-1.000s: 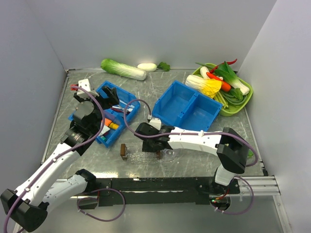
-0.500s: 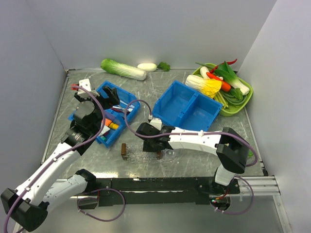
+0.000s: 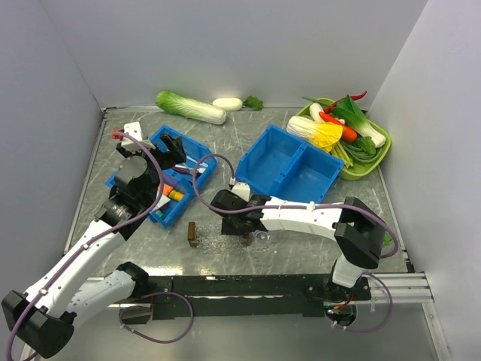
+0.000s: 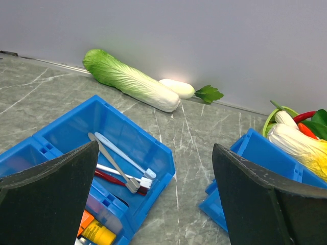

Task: Prepare toiletry sets of a toothbrush and toothpaste on the tray

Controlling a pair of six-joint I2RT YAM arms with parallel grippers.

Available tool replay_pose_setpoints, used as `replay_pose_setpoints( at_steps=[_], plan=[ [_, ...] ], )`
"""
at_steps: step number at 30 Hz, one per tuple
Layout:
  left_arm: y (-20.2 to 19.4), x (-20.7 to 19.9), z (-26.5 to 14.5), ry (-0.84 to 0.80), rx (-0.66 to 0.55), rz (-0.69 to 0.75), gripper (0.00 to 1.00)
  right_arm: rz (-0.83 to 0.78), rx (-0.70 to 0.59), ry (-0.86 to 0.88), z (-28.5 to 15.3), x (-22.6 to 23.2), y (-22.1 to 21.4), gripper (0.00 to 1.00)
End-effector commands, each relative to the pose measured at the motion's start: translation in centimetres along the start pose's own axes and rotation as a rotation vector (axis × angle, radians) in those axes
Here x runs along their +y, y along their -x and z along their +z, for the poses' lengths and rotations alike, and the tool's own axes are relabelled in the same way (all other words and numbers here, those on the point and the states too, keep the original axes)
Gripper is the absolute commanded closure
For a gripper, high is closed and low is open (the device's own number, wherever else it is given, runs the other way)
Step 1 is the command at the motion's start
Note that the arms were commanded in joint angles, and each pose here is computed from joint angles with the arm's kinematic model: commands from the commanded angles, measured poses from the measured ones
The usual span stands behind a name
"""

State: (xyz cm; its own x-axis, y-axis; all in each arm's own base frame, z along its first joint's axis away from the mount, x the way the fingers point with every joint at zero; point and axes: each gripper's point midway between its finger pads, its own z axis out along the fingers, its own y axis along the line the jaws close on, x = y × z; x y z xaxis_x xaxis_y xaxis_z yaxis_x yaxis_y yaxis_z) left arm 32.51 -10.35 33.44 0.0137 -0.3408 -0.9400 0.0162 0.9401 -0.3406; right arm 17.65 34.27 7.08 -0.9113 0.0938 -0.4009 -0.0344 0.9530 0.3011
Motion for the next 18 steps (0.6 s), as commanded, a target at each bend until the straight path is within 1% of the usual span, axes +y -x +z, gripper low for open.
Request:
replay_pose_setpoints(
  at_steps=[1,18],
  plan=[
    [0.93,-0.41,0.02,-0.014,-0.022,-0.017,0.04,-0.003,-0.027,-0.03,-0.45,-1.3,0.72,1.0],
    [0.8,-0.47,0.1,-0.016,-0.017,-0.015,0.04,-0.013,-0.03,-0.044,-0.51,-2.02,0.66,1.0]
  ],
)
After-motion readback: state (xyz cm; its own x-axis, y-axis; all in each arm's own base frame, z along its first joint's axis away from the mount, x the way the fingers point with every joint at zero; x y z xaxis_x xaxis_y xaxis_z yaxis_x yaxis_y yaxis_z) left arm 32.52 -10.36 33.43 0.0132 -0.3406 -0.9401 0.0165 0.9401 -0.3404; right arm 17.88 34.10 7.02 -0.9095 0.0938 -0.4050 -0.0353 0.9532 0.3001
